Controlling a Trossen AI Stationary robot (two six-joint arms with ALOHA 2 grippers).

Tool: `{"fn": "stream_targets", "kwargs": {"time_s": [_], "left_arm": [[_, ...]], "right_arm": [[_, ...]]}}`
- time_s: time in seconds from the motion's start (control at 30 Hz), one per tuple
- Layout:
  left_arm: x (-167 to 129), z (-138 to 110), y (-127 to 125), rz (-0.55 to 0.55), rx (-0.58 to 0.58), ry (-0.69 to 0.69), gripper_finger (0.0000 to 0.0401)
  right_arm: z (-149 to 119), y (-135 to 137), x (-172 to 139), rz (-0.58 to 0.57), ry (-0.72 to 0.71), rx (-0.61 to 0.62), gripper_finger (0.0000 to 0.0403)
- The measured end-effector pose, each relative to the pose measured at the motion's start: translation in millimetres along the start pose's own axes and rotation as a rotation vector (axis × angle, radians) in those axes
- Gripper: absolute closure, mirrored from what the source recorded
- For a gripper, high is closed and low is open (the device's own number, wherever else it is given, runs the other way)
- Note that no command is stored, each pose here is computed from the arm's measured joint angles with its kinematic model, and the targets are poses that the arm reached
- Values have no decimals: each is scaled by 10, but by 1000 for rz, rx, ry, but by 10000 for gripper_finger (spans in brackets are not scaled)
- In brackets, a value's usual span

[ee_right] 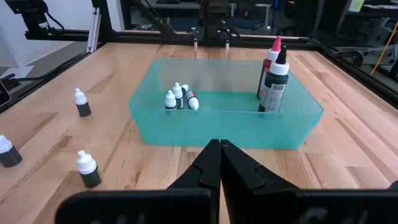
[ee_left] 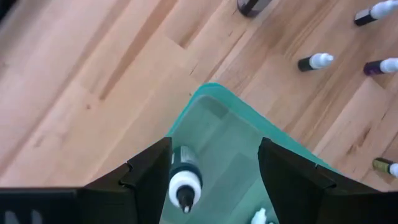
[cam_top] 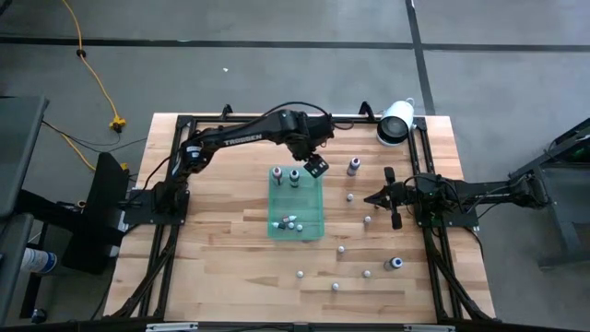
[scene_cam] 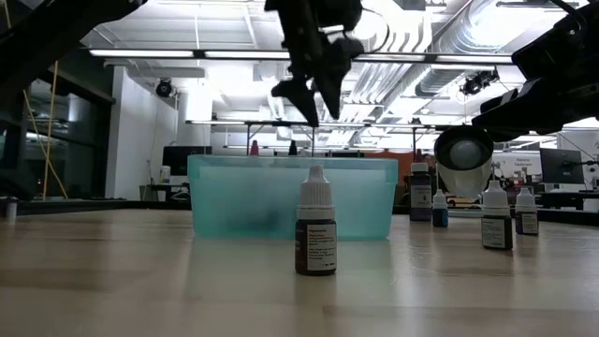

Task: Pick & Place food coloring
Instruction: Put the small blue food coloring bottle into the green bin

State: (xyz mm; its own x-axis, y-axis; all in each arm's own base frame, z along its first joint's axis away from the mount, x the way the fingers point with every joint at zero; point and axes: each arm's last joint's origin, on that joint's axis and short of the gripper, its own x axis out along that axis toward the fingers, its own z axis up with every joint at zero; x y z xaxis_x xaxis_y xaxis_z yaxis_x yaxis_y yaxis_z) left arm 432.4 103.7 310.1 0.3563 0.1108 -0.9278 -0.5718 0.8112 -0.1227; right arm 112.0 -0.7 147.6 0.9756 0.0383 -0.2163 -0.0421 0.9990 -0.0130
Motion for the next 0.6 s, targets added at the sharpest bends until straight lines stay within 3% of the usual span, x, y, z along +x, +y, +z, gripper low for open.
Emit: {"fn": "stream_targets", "kwargs": {"time_s": [0.27, 0.6], "left_arm": [[-472, -125, -147, 51, 52, -47, 172], [-1026, -604, -472, 38, 165, -26, 172]], "right_arm": [[0, 0, 0, 0, 0, 0, 402], [0, 0, 0, 0, 0, 0, 402]]}}
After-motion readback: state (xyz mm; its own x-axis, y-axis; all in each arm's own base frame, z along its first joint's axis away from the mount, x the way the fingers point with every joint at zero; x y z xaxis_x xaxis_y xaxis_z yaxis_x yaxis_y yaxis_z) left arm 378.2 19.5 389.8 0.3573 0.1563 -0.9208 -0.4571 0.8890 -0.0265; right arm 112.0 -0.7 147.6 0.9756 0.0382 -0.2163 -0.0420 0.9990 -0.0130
